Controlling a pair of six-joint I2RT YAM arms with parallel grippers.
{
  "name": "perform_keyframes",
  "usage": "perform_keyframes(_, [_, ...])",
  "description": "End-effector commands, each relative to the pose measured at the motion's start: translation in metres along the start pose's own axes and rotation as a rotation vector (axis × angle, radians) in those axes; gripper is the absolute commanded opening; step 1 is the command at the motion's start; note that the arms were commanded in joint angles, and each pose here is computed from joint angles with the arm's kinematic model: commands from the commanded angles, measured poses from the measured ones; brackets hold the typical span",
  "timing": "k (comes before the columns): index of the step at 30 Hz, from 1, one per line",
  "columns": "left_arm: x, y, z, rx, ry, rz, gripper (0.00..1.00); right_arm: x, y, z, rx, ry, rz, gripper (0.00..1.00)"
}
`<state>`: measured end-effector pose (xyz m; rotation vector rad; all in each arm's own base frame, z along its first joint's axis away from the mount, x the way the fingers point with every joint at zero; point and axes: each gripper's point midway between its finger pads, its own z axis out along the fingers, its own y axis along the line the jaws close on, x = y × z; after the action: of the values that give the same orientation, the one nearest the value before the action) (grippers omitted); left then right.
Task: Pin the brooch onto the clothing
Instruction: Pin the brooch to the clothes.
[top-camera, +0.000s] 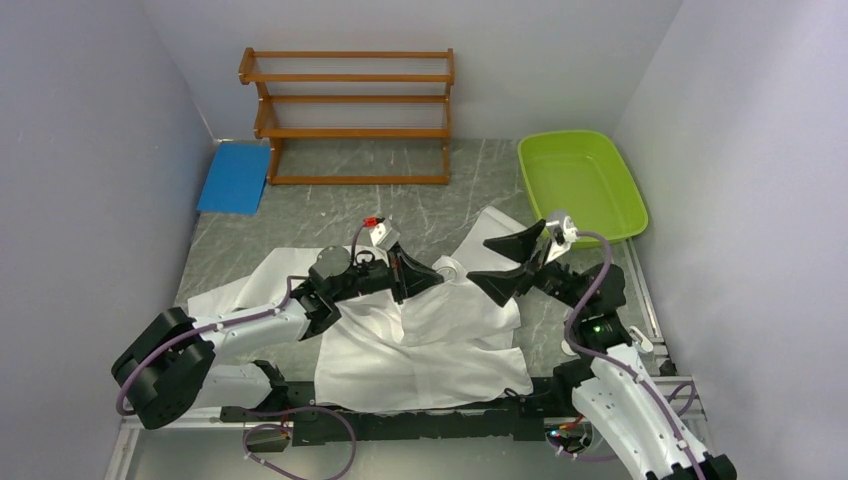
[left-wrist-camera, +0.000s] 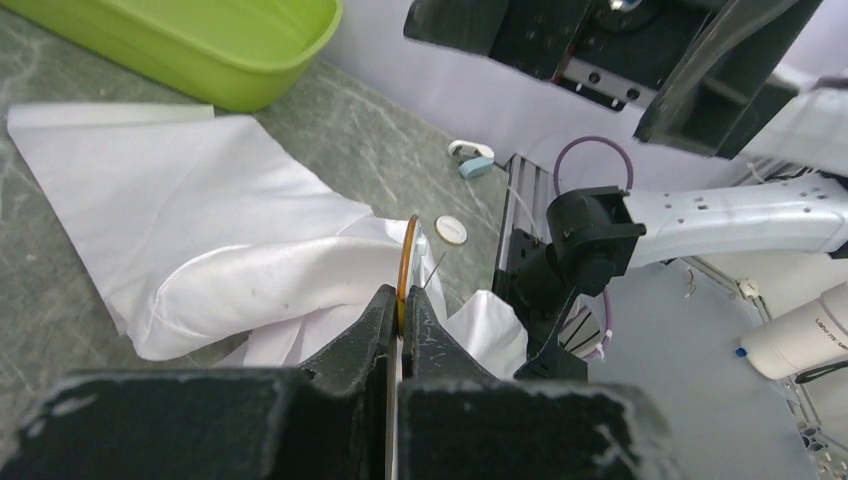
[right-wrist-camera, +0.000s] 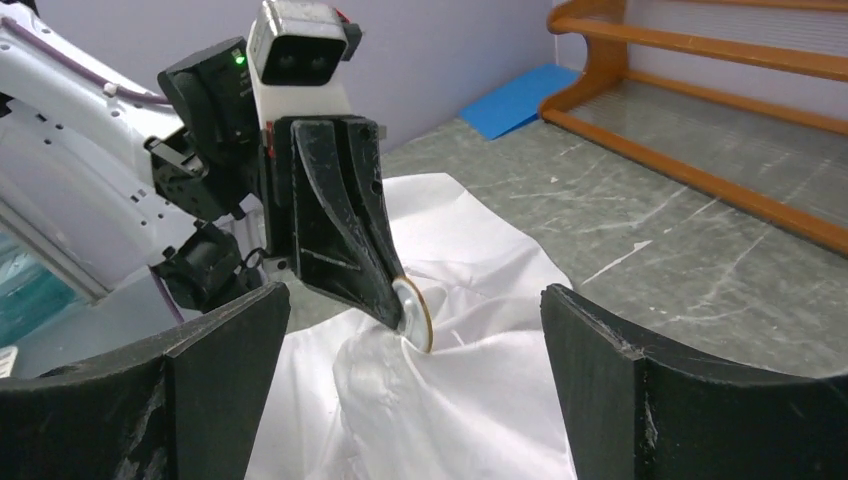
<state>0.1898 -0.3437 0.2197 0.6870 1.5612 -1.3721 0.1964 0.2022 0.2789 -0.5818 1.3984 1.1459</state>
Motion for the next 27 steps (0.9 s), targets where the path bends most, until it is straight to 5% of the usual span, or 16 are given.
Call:
perform_keyframes(1, [-0.042, -0.027, -0.004, 0.105, -0.161, 0.091, 0.03, 0.010, -0.002, -0.007, 0.024, -0.012, 0.009, 1.00])
perform_keyframes(11, [-0.055, -0.052, -0.007, 0.216, -0.179, 0.154, 0.03, 0.027, 0.032, -0.006, -0.255, 0.077, -0.016, 0.87])
perform_keyframes(16, [-0.057, -0.056, -0.008, 0.225, -0.169, 0.162, 0.03, 0.020, 0.035, -0.001, -0.291, 0.090, -0.015, 0.69])
perform_keyframes(23, [-0.057, -0.057, -0.009, 0.229, -0.167, 0.159, 0.03, 0.012, 0.040, 0.008, -0.326, 0.084, -0.022, 0.69])
perform_keyframes(27, [-0.056, -0.056, -0.008, 0.228, -0.163, 0.150, 0.03, 0.014, 0.050, 0.017, -0.380, 0.106, -0.022, 0.49])
